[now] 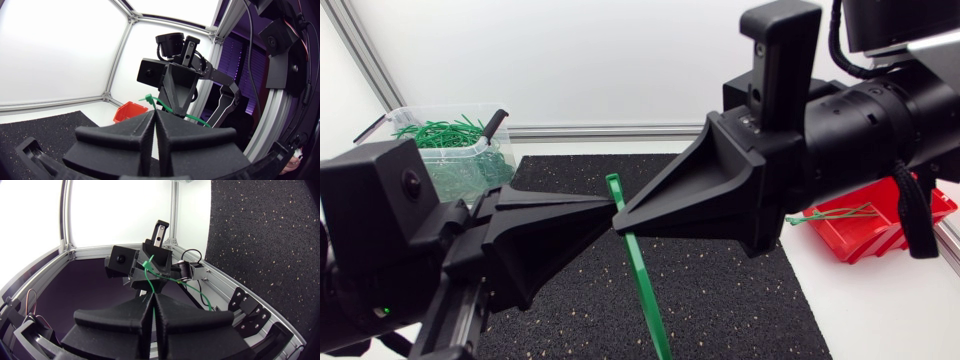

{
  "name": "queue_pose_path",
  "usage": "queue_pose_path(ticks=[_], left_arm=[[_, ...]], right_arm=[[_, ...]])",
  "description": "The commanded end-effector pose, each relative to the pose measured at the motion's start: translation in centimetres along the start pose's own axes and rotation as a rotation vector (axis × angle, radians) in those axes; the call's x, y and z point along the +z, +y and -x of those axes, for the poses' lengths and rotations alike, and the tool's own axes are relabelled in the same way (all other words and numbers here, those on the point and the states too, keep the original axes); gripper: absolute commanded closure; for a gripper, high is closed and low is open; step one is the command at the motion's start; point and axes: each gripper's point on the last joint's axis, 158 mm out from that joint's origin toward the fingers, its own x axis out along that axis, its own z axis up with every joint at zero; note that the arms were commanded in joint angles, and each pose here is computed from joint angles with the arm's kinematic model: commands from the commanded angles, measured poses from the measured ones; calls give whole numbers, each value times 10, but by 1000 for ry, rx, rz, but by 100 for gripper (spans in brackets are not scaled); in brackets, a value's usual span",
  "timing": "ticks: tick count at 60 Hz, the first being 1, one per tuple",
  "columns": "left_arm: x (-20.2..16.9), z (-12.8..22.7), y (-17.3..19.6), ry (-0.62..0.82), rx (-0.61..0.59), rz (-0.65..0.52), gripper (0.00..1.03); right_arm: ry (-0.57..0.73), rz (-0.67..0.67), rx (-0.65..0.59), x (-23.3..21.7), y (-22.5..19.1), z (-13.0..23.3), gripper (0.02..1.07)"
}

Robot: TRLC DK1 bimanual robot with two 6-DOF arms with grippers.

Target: Take a green cable tie from the red box, thread the tail through the head to close it, then place it in the transparent bin on the left.

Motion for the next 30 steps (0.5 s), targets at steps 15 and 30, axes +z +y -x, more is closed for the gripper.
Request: queue_pose_path(ticks=[15,30], left_arm=[[-13,-2,-16,22,-48,-58,99],[-12,-3,-23,20,-49,-85,99]], right_arm=[[-30,-57,-15,8,-3,2,101],[-42,-62,-14,9,0,5,101]])
